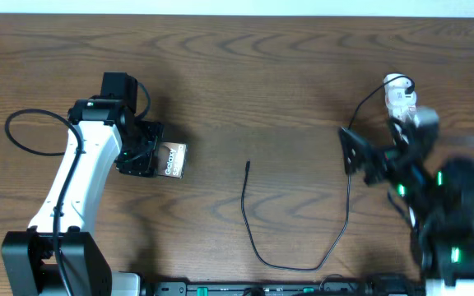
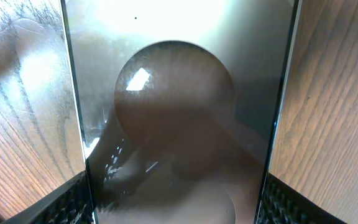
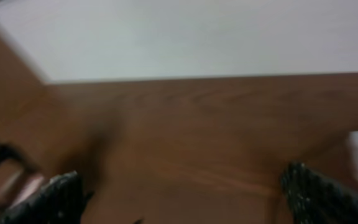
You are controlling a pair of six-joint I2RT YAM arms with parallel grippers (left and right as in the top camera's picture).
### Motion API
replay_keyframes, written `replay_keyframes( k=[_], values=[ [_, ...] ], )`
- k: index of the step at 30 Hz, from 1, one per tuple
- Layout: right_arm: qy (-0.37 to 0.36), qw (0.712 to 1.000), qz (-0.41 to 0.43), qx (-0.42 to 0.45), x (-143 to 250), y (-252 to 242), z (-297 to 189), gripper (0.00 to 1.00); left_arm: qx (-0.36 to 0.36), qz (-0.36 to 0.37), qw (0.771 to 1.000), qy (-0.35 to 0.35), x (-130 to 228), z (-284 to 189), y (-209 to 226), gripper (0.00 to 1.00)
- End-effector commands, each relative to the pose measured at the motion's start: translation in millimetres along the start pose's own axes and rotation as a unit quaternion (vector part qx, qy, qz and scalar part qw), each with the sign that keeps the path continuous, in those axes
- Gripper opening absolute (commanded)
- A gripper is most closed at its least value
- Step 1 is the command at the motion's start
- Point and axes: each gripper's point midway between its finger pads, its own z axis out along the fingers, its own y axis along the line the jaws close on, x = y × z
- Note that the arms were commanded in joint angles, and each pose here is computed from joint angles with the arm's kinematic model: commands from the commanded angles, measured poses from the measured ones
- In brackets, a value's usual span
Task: Plug charger to phone and switch on socket
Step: 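Move the right gripper toward the phone held by the left gripper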
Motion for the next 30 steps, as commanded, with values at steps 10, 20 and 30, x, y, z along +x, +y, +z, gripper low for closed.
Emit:
replay_keyframes(
  k=[10,20,30],
  values=[
    [0.280,0.818,0.310,-0.397,28,91,96,0.99,0.020,0.010,1.000,-0.010,-1,-13,-6,0.08],
    [0.405,0.734,0.366,-0.405,108,144,141,0.99,0.020,0.010,1.000,-0.010,-1,-13,-6,0.07],
    [0.398,0.778,0.350,-0.337,146,184,171,0.99,0.023,0.007,1.000,0.013,7,-13,-7,0.07]
  ],
)
